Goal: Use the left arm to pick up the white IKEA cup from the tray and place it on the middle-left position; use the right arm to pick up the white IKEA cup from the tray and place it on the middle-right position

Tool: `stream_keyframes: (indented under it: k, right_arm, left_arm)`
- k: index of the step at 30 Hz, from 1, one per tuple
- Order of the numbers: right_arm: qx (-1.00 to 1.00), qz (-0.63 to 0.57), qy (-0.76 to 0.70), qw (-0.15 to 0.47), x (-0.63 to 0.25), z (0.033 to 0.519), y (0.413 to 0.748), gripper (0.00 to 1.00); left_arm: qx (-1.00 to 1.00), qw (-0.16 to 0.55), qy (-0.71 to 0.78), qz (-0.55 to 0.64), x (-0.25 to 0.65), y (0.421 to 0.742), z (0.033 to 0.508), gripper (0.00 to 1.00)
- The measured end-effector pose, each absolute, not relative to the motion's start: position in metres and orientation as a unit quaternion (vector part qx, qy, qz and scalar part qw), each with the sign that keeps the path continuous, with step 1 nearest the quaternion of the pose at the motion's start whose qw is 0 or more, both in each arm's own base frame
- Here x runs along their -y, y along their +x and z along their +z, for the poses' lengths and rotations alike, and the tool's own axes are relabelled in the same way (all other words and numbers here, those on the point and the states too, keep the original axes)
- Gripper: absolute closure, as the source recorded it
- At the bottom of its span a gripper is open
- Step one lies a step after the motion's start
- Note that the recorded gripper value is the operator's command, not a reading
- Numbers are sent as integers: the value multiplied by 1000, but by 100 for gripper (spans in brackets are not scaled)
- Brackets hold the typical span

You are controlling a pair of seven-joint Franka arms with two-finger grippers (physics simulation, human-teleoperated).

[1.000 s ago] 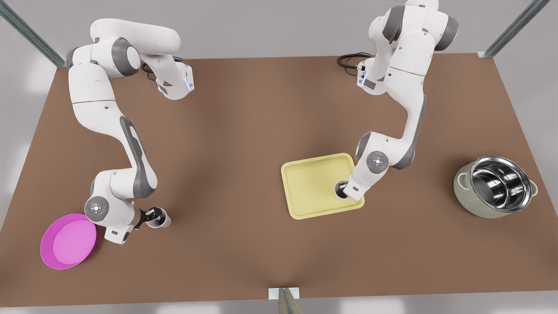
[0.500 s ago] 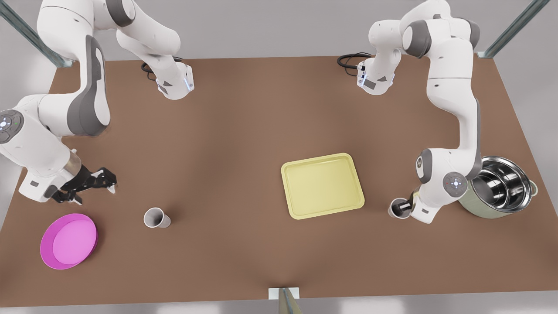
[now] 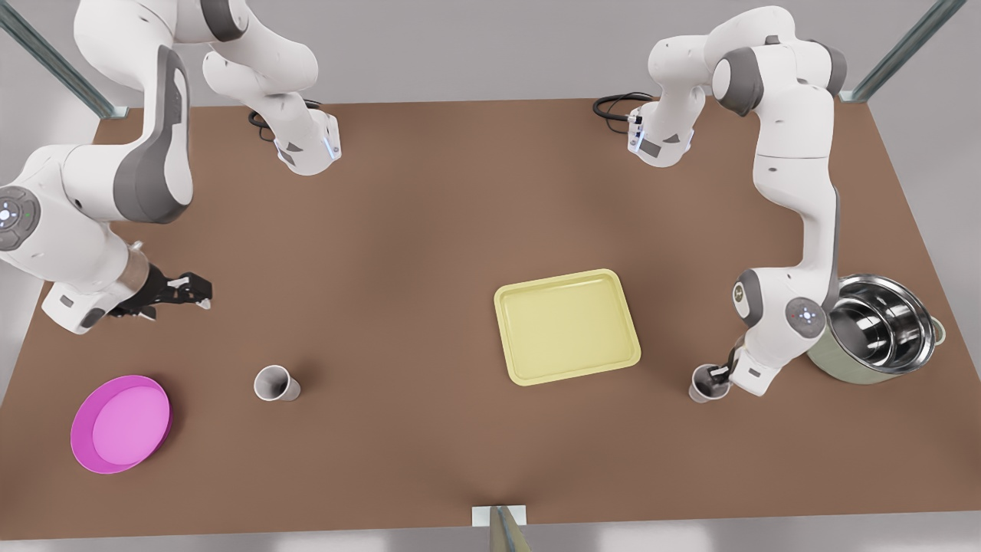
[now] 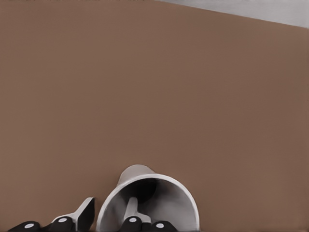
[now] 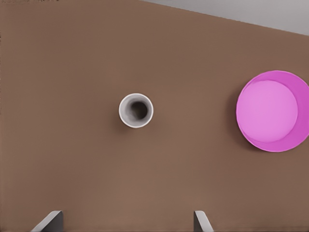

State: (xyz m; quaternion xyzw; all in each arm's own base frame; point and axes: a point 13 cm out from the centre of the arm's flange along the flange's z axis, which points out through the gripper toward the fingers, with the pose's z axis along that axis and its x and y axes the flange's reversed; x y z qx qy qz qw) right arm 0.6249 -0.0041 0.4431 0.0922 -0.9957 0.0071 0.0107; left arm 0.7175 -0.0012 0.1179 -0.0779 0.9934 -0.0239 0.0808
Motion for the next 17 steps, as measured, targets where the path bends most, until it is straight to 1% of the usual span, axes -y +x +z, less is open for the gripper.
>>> stream_keyframes:
  k: [3,4,5,6,8,9,10,11,12,14,17]
  right_arm:
    - [996,0,83,14,0,443,623,0]
    - [997,0,78,14,3,443,623,0]
    - [997,0,72,15,6,443,622,0]
    - [998,0,68,15,8,443,622,0]
    - [998,1,64,16,8,443,622,0]
    - [998,1,61,16,9,444,622,0]
    - [998,1,58,15,10,445,622,0]
    - [998,2,56,15,11,445,622,0]
    - [998,2,54,15,11,446,622,0]
    - [999,4,46,15,17,446,622,0]
    - [999,5,32,15,29,447,621,0]
  left_arm:
    - [-994,91,-55,-30,3,722,121,0]
    - [-994,97,-45,-27,3,724,130,0]
    - [-993,110,-33,-22,3,727,161,0]
    - [-992,125,-18,-15,3,729,208,0]
    - [-988,154,-17,-24,5,726,343,0]
    - [-986,164,-19,-30,2,718,407,0]
    - [-986,166,-16,-27,-1,700,455,0]
    - [-988,153,-10,-22,1,685,475,0]
    - [-991,133,-3,-19,5,672,480,0]
    - [-996,91,7,-15,12,652,473,0]
    - [-999,44,11,-11,12,631,462,0]
